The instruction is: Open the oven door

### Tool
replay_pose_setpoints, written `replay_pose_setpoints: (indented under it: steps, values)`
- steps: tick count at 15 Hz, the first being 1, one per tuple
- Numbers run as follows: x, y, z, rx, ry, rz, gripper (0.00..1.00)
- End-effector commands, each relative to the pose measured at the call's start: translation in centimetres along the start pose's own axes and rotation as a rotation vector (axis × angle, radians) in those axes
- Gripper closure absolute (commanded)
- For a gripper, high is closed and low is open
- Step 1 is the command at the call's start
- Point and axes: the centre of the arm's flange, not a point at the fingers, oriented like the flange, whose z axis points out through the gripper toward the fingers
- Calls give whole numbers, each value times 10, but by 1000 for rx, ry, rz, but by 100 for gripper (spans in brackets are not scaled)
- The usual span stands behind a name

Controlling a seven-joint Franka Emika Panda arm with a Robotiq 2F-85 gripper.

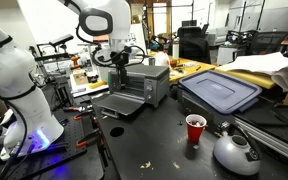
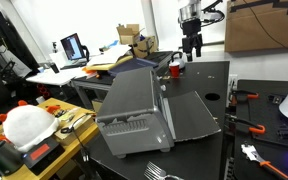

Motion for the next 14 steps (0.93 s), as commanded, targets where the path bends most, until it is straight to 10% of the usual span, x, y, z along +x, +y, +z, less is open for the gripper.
replay_pose_setpoints:
  steps: [1,14]
  values:
    - [2,-10,-24,-27,-23,-38,0]
    - [8,-10,-20,-34,-26,-49,0]
